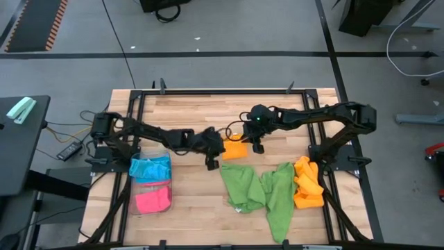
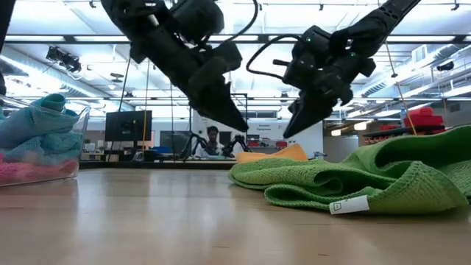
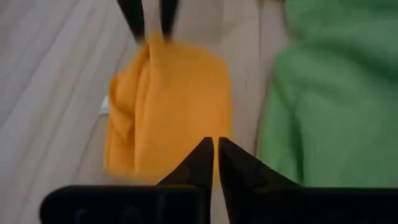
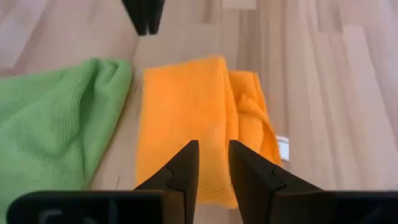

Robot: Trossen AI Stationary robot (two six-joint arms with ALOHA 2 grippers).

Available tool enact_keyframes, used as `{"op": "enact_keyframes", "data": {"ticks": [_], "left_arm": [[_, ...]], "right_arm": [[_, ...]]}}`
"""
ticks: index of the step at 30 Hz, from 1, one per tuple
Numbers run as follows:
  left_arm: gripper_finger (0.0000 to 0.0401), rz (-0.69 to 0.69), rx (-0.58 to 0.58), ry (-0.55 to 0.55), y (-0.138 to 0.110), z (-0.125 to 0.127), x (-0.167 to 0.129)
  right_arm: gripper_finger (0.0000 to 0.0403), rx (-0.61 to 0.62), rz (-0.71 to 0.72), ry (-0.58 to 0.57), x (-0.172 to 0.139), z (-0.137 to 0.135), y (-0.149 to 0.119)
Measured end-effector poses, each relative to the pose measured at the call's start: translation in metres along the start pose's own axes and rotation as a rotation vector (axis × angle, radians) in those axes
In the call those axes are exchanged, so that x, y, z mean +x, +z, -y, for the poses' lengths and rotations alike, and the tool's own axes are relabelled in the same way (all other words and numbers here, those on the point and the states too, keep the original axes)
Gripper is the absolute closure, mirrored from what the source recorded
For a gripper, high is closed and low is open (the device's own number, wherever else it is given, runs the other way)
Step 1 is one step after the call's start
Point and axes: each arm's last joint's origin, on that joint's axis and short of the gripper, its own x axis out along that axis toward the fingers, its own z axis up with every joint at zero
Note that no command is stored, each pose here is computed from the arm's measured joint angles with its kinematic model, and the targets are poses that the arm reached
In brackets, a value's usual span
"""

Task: Fold microfiber towels
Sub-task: Put the left yellow microfiber cloth into the transparent bin

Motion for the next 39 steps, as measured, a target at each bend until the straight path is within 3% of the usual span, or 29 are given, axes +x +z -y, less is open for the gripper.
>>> {"op": "enact_keyframes", "data": {"ticks": [8, 16, 21, 27, 39], "left_arm": [[0.0281, 0.032, -0.156, -0.058, -0.001, -0.033, 0.015], [0.0178, 0.011, -0.135, -0.045, 0.011, -0.039, 0.036], [0.0138, -0.025, -0.148, -0.029, 0.018, -0.06, 0.049], [0.0125, -0.077, -0.19, -0.1, 0.019, -0.08, 0.066], [0.0137, -0.225, -0.192, -0.181, 0.005, -0.079, 0.09]], "right_arm": [[0.0307, 0.005, -0.011, -0.048, -0.005, -0.015, -0.004], [0.0307, 0.001, 0.089, -0.103, -0.023, -0.03, -0.014], [0.0307, 0.012, 0.146, -0.117, -0.038, -0.039, -0.02], [0.0307, 0.008, 0.17, -0.153, -0.047, -0.049, -0.031], [0.0307, -0.003, 0.21, -0.187, -0.052, -0.054, -0.036]]}}
